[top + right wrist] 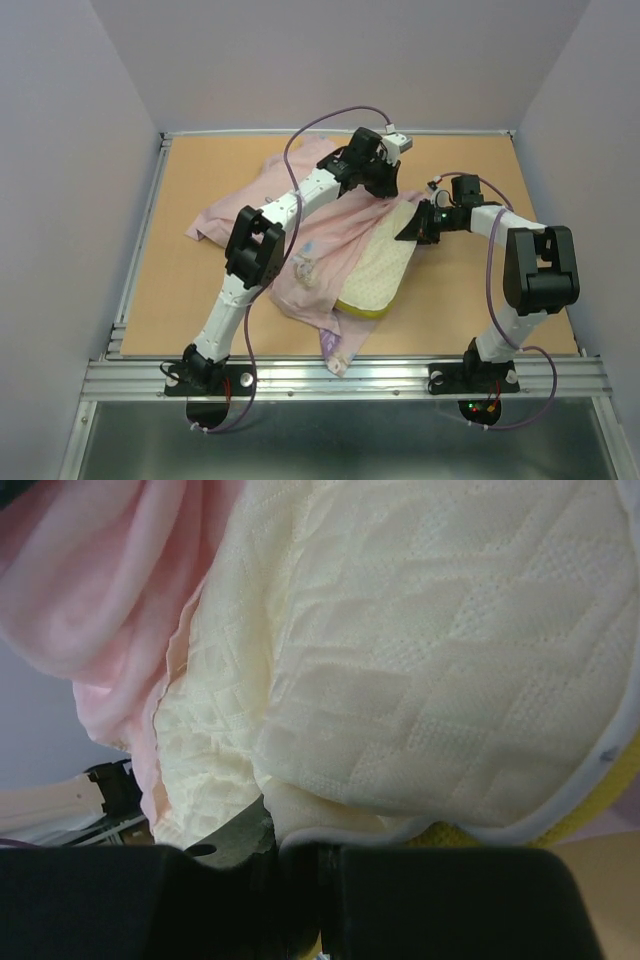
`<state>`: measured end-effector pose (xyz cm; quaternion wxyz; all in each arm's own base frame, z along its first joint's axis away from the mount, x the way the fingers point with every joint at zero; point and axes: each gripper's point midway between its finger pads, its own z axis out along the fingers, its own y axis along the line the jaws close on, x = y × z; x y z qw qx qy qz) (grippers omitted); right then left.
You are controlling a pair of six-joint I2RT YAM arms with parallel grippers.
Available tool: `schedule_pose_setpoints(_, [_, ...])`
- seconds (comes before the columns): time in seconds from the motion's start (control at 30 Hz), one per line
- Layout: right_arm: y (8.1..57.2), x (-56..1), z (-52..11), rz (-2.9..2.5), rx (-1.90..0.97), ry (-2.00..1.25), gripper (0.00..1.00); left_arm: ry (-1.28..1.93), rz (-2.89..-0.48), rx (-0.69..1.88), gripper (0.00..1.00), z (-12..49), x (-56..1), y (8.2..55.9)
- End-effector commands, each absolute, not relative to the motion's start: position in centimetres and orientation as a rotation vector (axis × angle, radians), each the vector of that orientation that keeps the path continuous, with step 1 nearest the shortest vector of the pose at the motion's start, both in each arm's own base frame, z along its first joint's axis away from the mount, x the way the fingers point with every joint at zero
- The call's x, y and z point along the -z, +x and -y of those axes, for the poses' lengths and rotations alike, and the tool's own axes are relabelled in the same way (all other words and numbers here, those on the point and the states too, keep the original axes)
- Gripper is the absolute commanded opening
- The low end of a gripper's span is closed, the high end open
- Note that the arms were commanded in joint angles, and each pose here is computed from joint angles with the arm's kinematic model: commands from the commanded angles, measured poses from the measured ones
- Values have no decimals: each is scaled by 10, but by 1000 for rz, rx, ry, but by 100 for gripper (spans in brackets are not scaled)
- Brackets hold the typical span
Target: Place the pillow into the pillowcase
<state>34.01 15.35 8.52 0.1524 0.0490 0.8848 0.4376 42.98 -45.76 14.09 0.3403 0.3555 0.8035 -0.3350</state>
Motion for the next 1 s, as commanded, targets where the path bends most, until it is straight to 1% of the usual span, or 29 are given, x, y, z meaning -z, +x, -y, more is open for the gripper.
schedule_pose_setpoints(0.0, [354,-105,-166,-2452,-1286,44,0,931,-1977,1117,0,490,-203,384])
schedule_pose_setpoints(0.1, [353,-107,-164,-2445,-1272,38,1,896,-2017,1072,0,469,-185,402])
schedule_pose_setpoints(0.13, [352,-109,-164,-2442,-1266,36,1,897,-2011,1062,1,463,-186,408])
schedule_pose_setpoints(0.17, [352,-109,-164,-2442,-1264,38,1,905,-2001,1044,6,458,-188,413])
schedule_pose_setpoints(0.2, [353,-109,-163,-2441,-1256,42,1,908,-1995,1003,21,446,-198,423])
schedule_pose_setpoints(0.27, [355,-109,-163,-2442,-1252,51,1,984,-1943,857,37,427,-207,438])
schedule_pose_setpoints(0.3, [356,-110,-162,-2441,-1246,57,1,997,-1947,809,49,413,-216,436])
schedule_pose_setpoints(0.33, [359,-109,-161,-2442,-1234,66,1,992,-1944,742,54,392,-219,447])
schedule_pose_setpoints(0.4, [363,-109,-160,-2442,-1219,78,1,948,-1997,682,61,355,-227,446])
schedule_pose_setpoints(0.47, [366,-109,-159,-2444,-1206,97,1,892,-2075,621,63,304,-222,457])
schedule_pose_setpoints(0.5, [367,-111,-158,-2442,-1201,104,1,879,-2161,599,63,276,-213,444])
schedule_pose_setpoints(0.53, [366,-112,-159,-2442,-1202,108,4,874,-2199,593,63,260,-207,437])
schedule_pose_setpoints(0.57, [365,-112,-159,-2445,-1209,119,13,868,-2230,580,63,243,-201,430])
schedule_pose_setpoints(0.6, [363,-113,-161,-2446,-1221,123,25,852,-2264,551,64,214,-193,416])
schedule_pose_setpoints(0.63, [359,-117,-162,-2445,-1248,131,55,846,-2271,526,64,201,-190,409])
schedule_pose_setpoints(0.67, [357,-120,-162,-2441,-1253,130,64,844,-2280,501,65,191,-187,402])
schedule_pose_setpoints(0.7, [354,-123,-162,-2441,-1257,133,70,831,-2254,467,66,178,-197,395])
schedule_pose_setpoints(0.73, [345,-126,-161,-2459,-1248,114,80,819,-2317,454,66,167,-176,382])
schedule_pose_setpoints(0.8, [327,-120,-157,-2536,-1216,123,88,778,-2381,444,66,152,-160,365])
schedule_pose_setpoints(0.87, [304,-111,-151,-2615,-1189,100,89,754,-2435,415,66,142,-140,353])
schedule_pose_setpoints(0.9, [301,-109,-151,-2615,-1184,79,89,741,-2427,390,66,140,-142,357])
schedule_pose_setpoints(0.97, [282,-98,-149,-2677,-1198,82,88,707,-2481,356,65,132,-120,351])
